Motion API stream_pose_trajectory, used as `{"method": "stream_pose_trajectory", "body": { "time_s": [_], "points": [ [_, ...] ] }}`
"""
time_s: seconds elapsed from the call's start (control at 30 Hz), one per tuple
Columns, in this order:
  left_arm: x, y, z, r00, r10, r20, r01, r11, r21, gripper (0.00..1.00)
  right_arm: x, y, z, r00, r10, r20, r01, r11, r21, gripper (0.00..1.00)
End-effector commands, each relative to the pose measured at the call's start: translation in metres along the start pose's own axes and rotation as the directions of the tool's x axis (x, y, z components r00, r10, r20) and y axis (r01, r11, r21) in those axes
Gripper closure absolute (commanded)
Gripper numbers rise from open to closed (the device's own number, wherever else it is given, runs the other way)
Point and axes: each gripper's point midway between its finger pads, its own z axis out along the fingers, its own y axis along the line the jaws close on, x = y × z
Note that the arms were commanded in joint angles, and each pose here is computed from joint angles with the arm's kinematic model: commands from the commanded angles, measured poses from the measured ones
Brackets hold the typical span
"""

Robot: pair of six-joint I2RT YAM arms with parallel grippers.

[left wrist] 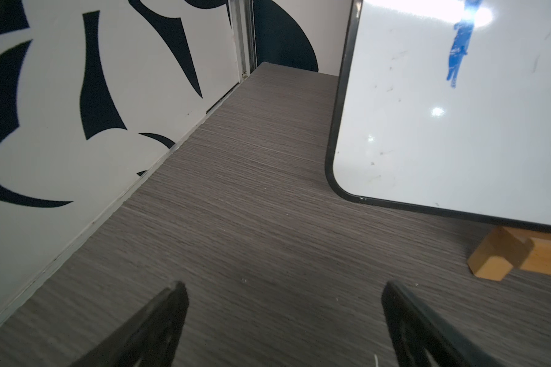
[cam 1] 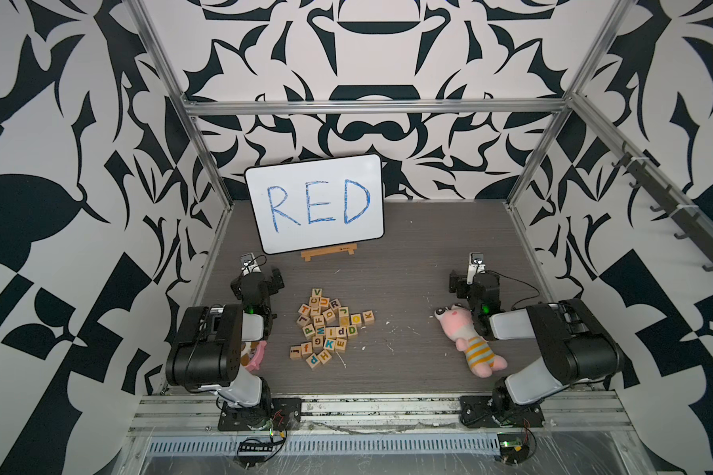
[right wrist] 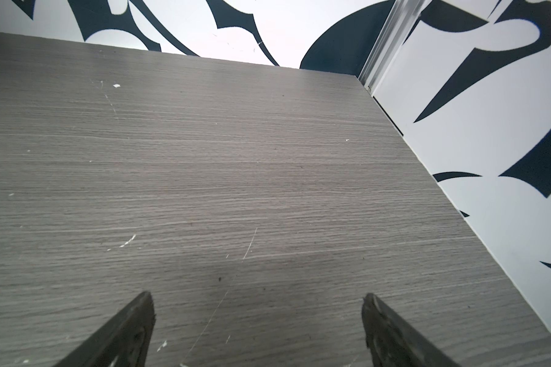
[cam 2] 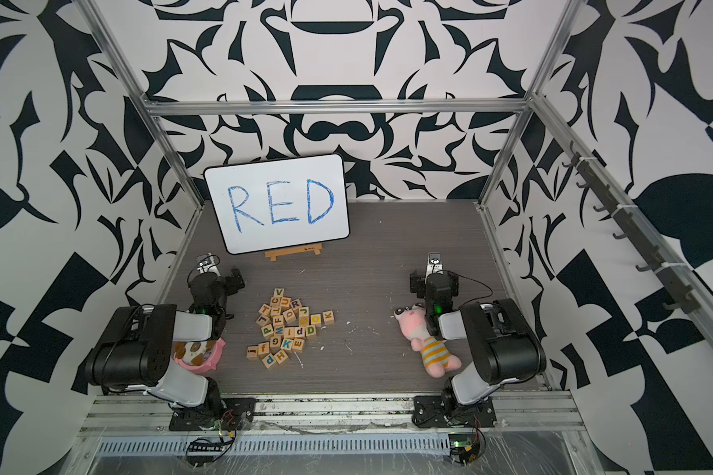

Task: Assemble the uppercase word "red" with letter blocks
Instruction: Pick up the letter block from the center of the board.

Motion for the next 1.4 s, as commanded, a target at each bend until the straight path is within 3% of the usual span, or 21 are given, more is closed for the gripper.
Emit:
{"method": "stream_pose_trajectory", "body": {
  "time_s": [0.0, 0.1, 0.17, 0.23, 0.27, 0.33, 0.43, 0.53, 0.67, 0.73, 0.87, 0.93, 1.1, 1.23, 1.37],
  "points": [
    [-0.012, -0.006, 0.000, 0.999, 0.003, 0.033, -0.004, 1.000, 0.027, 0.00, -0.025, -0.008, -0.009, 0.997, 0.023, 0.078, -0.027, 0.999, 0.039, 0.00],
    [-0.025, -0.010, -0.010, 0.999, 0.022, 0.036, -0.023, 0.998, 0.050, 0.00, -0.041, -0.009, -0.024, 0.998, 0.033, 0.045, -0.034, 0.999, 0.024, 0.00],
    [-0.042, -0.004, -0.023, 0.999, 0.010, 0.036, -0.010, 1.000, 0.008, 0.01, -0.058, -0.014, -0.037, 0.992, 0.122, 0.027, -0.123, 0.992, 0.031, 0.00],
    [-0.068, 0.008, -0.043, 0.991, -0.115, 0.069, 0.118, 0.992, -0.042, 0.00, -0.067, -0.028, -0.049, 0.964, 0.266, 0.018, -0.267, 0.960, 0.089, 0.00],
    [-0.083, 0.016, -0.055, 0.970, -0.223, 0.101, 0.230, 0.971, -0.068, 0.00, -0.065, -0.038, -0.056, 0.944, 0.329, 0.005, -0.327, 0.935, 0.136, 0.00],
    [-0.089, 0.025, -0.078, 0.917, -0.393, 0.062, 0.397, 0.913, -0.096, 0.00, -0.070, -0.042, -0.066, 0.930, 0.367, -0.014, -0.361, 0.921, 0.145, 0.00],
    [-0.092, 0.021, -0.102, 0.848, -0.529, 0.030, 0.530, 0.847, -0.033, 0.00, -0.077, -0.036, -0.076, 0.921, 0.385, -0.050, -0.380, 0.920, 0.093, 0.01],
    [-0.098, -0.001, -0.118, 0.823, -0.565, -0.063, 0.569, 0.818, 0.086, 0.00, -0.075, -0.032, -0.087, 0.909, 0.403, -0.103, -0.398, 0.915, 0.071, 0.03],
    [-0.098, -0.033, -0.140, 0.802, -0.521, -0.293, 0.577, 0.801, 0.156, 0.00, -0.077, -0.020, -0.102, 0.897, 0.412, -0.159, -0.419, 0.908, -0.008, 0.06],
    [-0.093, -0.055, -0.151, 0.786, -0.446, -0.429, 0.568, 0.795, 0.215, 0.00, -0.079, -0.016, -0.109, 0.894, 0.414, -0.173, -0.426, 0.904, -0.038, 0.07],
    [-0.072, -0.094, -0.170, 0.702, -0.262, -0.662, 0.581, 0.749, 0.319, 0.01, -0.083, -0.001, -0.120, 0.886, 0.405, -0.227, -0.439, 0.890, -0.123, 0.10],
    [-0.057, -0.100, -0.168, 0.667, -0.211, -0.715, 0.578, 0.752, 0.317, 0.02, -0.084, 0.010, -0.123, 0.878, 0.394, -0.271, -0.447, 0.878, -0.170, 0.13],
    [-0.025, -0.084, -0.157, 0.563, -0.207, -0.800, 0.525, 0.837, 0.153, 0.06, -0.093, 0.036, -0.129, 0.866, 0.351, -0.355, -0.451, 0.857, -0.251, 0.17],
    [-0.011, -0.090, -0.167, 0.470, -0.200, -0.860, 0.565, 0.817, 0.118, 0.06, -0.105, 0.064, -0.138, 0.904, 0.235, -0.356, -0.343, 0.897, -0.279, 0.16],
    [-0.010, -0.087, -0.173, 0.463, -0.234, -0.855, 0.580, 0.810, 0.092, 0.07, -0.116, 0.112, -0.151, 0.932, 0.110, -0.346, -0.239, 0.904, -0.354, 0.18]
  ]
}}
